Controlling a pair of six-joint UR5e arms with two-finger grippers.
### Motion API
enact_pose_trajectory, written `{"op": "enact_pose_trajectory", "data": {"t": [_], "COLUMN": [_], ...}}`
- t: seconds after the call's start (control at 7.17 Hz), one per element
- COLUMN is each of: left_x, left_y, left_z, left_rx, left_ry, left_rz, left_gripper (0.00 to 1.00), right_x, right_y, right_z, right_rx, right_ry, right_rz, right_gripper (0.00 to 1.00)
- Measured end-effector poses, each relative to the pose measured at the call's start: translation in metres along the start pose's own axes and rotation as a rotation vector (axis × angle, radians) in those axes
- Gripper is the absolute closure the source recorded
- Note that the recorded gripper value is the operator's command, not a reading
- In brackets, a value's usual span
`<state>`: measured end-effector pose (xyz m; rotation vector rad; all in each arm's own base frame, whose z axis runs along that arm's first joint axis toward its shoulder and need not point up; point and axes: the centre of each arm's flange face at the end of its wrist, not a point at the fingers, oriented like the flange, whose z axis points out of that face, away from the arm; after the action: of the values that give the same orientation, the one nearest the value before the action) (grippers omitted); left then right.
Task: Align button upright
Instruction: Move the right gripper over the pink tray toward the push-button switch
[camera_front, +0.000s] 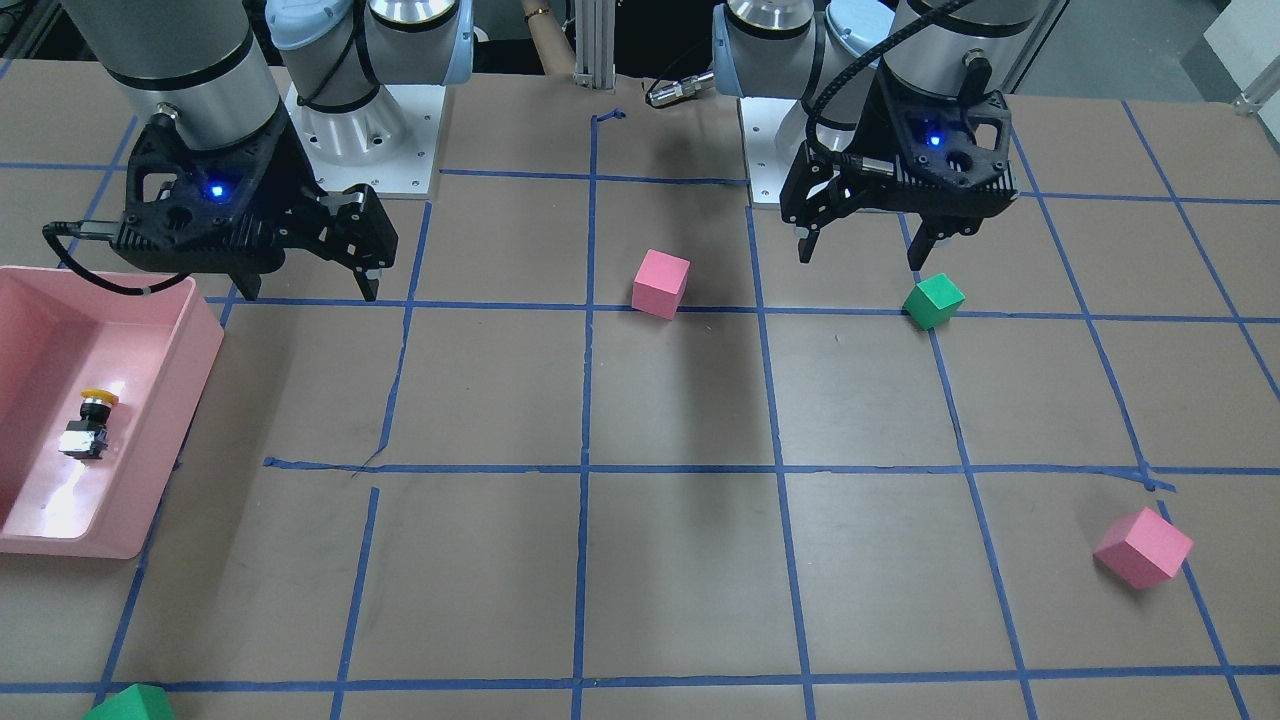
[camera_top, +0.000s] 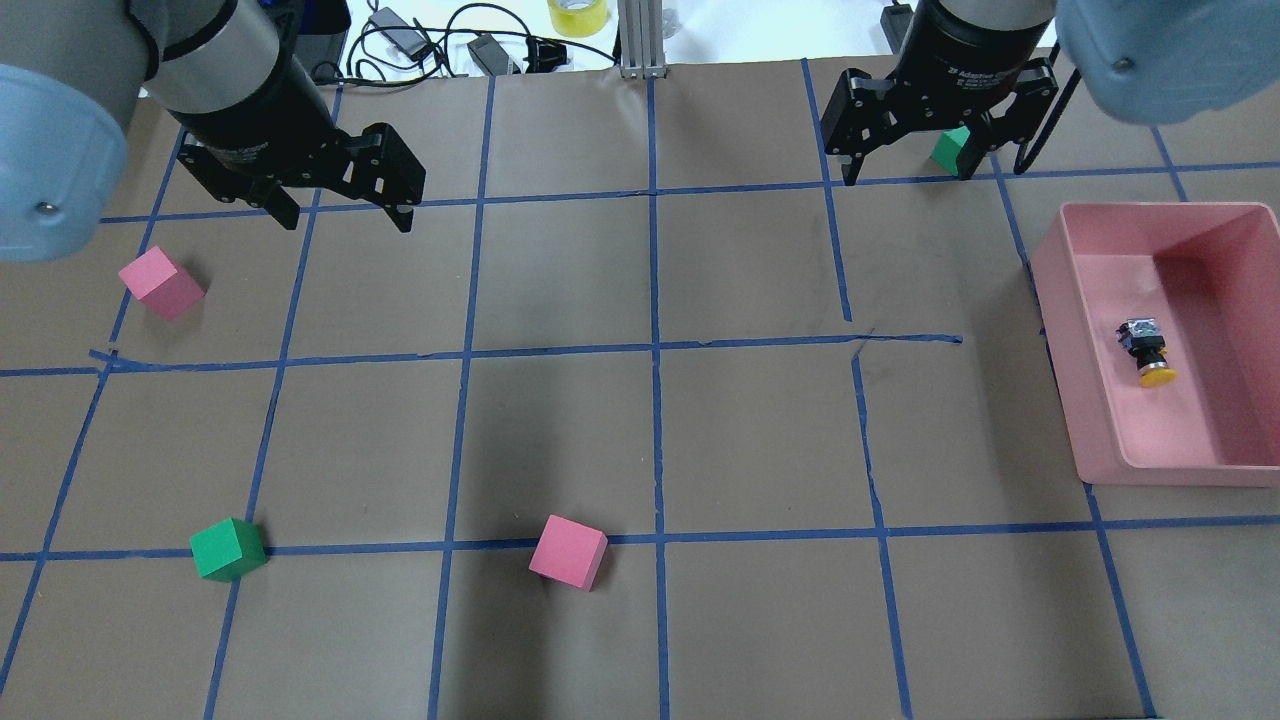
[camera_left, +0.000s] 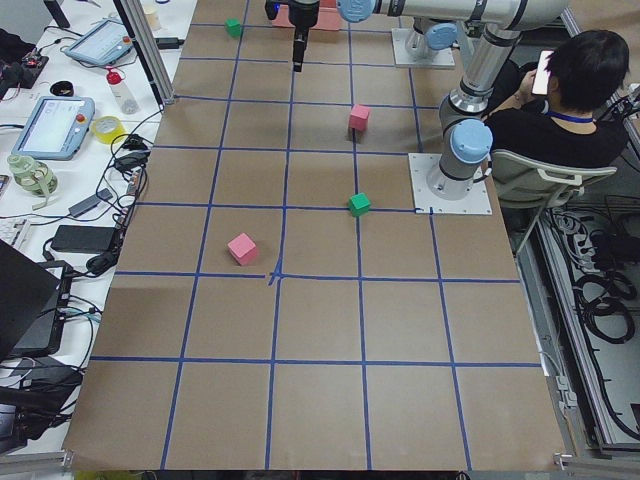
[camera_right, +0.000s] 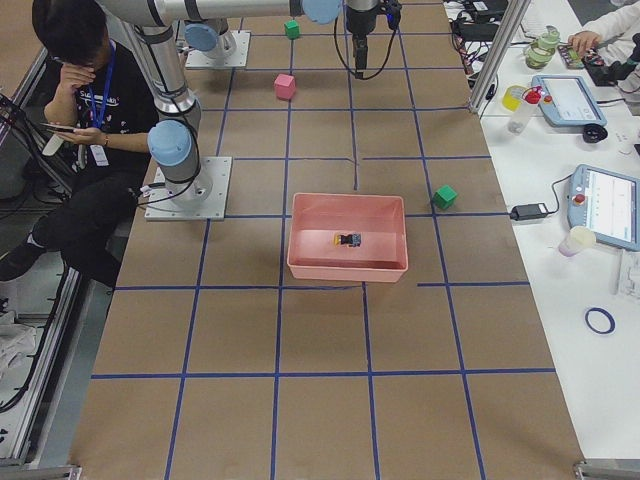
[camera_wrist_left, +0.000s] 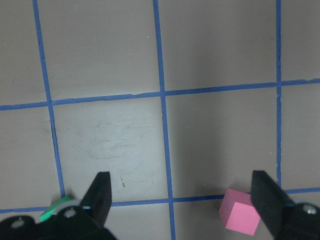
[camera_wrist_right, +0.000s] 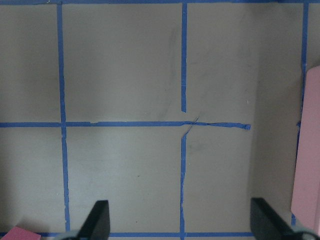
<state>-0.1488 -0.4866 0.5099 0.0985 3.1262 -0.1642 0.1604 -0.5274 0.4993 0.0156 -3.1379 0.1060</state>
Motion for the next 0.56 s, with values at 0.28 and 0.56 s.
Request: {"op": "enact_pose_trajectory", "data": {"t": [0.28,0.56], "left_x": [0.0,0.0], "left_y": [0.0,0.0], "left_z": [0.0,0.0], "left_rx": [0.001,0.0], "left_ry": [0.0,0.0], "left_rz": [0.0,0.0], "left_gripper": [0.0,0.0], "right_x": [0.0,0.014], "right_y": [-0.002,-0.007], "right_z": [-0.002,-0.004], "right_rx": [0.019,0.028], "right_ry": [-0.002,0.003], "right_rz": [-0.002,0.012], "right_gripper": [0.0,0.0]}}
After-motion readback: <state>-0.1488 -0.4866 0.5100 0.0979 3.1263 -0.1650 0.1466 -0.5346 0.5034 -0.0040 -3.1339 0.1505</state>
